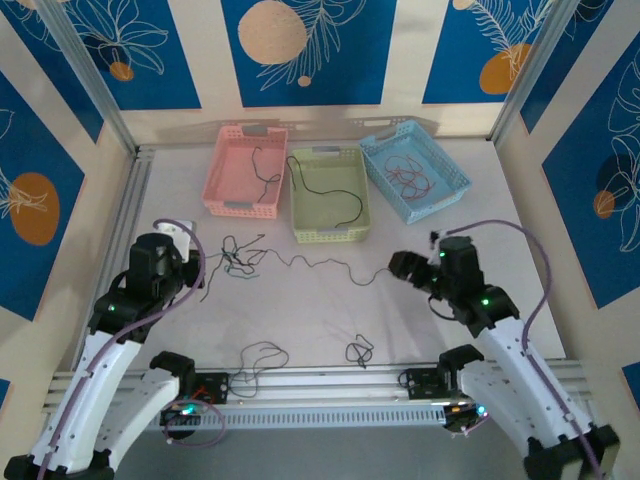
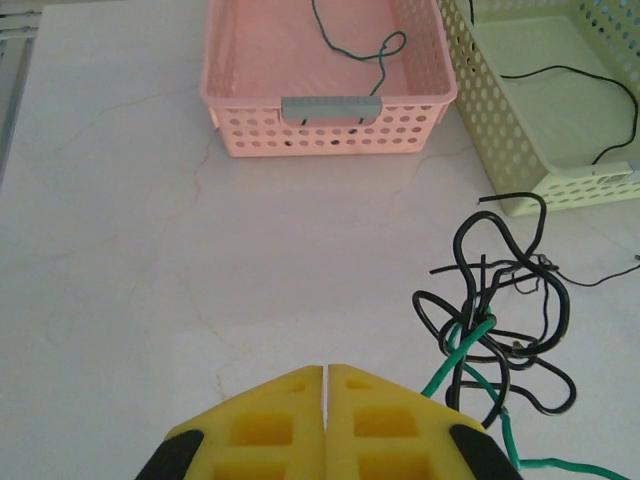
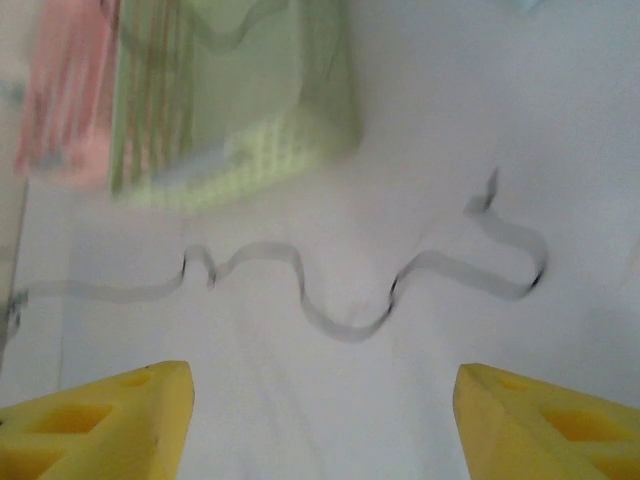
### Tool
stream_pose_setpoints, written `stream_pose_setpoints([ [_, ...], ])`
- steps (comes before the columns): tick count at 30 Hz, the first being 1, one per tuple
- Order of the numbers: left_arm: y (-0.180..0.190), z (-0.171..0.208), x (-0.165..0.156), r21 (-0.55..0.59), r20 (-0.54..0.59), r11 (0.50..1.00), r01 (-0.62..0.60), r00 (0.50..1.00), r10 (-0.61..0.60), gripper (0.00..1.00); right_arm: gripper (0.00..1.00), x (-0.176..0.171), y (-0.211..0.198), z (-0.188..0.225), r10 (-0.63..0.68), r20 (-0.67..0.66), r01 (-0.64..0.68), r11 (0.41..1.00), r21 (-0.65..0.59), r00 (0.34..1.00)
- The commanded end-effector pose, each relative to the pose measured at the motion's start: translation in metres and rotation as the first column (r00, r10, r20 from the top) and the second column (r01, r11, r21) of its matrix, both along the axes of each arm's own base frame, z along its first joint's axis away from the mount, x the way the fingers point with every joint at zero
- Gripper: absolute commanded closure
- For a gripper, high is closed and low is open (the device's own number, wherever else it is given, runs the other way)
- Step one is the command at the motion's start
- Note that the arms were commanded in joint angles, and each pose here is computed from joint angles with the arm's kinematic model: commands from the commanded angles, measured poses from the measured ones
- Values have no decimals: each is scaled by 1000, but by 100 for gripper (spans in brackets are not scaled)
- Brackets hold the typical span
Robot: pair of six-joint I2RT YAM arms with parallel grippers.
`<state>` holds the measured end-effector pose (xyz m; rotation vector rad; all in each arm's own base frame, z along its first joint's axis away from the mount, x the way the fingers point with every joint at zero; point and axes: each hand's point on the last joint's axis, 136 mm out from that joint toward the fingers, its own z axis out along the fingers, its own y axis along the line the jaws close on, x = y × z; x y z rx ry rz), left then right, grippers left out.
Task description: Untangle the cables
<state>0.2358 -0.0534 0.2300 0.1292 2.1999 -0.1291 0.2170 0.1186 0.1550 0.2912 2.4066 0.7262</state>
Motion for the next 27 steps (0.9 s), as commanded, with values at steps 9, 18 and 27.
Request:
stream_pose_setpoints([
  [9,-11,7,1,-50,44,997,51,998,-49,100,32,-100,34,-93,126,-450,-193,975,-107,884],
  [18,-14,7,0,-59,45,996,68,997,-65,100,36,-122,49,-113,201,-524,-333,927,-171,828],
  [27,-17,8,-1,-68,48,994,82,996,-78,100,46,-126,77,-129,272,-564,-469,851,-238,780],
])
